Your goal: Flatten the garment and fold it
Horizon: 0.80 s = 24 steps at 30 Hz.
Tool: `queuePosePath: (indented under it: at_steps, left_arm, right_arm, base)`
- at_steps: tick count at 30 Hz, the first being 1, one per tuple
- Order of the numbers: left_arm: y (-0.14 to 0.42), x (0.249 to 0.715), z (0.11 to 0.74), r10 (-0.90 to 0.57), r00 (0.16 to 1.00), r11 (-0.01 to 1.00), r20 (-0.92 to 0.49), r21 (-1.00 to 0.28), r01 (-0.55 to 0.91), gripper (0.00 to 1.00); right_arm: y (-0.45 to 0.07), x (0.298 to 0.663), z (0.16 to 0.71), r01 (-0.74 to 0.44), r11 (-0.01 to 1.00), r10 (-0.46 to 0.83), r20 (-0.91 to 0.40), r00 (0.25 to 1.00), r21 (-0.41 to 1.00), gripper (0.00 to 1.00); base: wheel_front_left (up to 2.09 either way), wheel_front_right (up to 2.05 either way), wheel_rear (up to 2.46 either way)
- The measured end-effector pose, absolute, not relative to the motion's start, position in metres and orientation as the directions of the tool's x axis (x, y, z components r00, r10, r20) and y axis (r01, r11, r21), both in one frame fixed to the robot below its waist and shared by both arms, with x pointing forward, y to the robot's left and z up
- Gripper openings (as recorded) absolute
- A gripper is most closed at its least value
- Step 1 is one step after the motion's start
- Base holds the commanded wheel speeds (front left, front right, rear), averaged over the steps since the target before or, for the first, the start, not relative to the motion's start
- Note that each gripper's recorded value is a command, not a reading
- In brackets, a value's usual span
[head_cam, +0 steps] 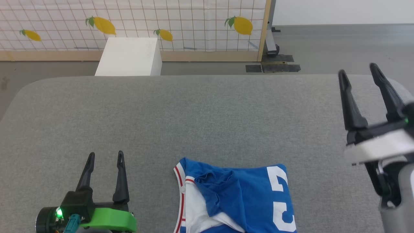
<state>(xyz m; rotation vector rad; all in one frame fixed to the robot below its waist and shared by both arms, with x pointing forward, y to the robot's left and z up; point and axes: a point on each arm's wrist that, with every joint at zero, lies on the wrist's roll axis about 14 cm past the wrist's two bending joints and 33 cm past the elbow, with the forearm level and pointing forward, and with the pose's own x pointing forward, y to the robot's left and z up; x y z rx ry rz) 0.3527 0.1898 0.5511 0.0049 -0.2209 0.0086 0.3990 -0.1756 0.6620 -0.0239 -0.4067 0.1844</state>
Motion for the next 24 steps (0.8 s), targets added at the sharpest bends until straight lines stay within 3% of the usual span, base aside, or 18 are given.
queuePosePath:
  at_steps: [4, 8, 12, 16, 21, 24]
  left_arm:
    - [0.19, 0.353, 0.548, 0.01, 0.978, 1.0, 0.21, 0.003, -0.011, 1.0]
    - [0.191, 0.355, 0.543, 0.016, 0.981, 1.0, 0.194, 0.003, -0.017, 1.0]
    - [0.191, 0.359, 0.54, 0.018, 0.983, 1.0, 0.184, 0.002, -0.019, 1.0]
    - [0.192, 0.363, 0.536, 0.022, 0.985, 1.0, 0.173, 0.001, -0.023, 1.0]
    - [0.196, 0.368, 0.532, 0.033, 0.986, 0.999, 0.161, 0.001, -0.034, 1.0]
    - [0.196, 0.372, 0.53, 0.035, 0.987, 0.999, 0.155, -0.001, -0.036, 1.0]
  right_arm:
    - [-0.163, 0.422, 0.633, -0.27, 0.961, 0.275, 0.144, 0.951, -0.055, 1.0]
    - [-0.152, 0.429, 0.582, -0.368, 0.929, 0.356, -0.163, 0.92, -0.05, 1.0]
    - [-0.146, 0.416, 0.523, -0.469, 0.882, 0.405, -0.449, 0.796, -0.036, 1.0]
    - [-0.141, 0.391, 0.473, -0.534, 0.843, 0.437, -0.661, 0.61, 0.065, 1.0]
    - [-0.128, 0.362, 0.435, -0.553, 0.804, 0.484, -0.779, 0.398, 0.218, 1.0]
    - [-0.125, 0.353, 0.418, -0.531, 0.798, 0.498, -0.808, 0.314, 0.285, 1.0]
  base:
    - [0.0, 0.0, 0.0]
    - [0.0, 0.0, 0.0]
    - [0.0, 0.0, 0.0]
    - [0.0, 0.0, 0.0]
    - [0.0, 0.0, 0.0]
    - [0.0, 0.0, 0.0]
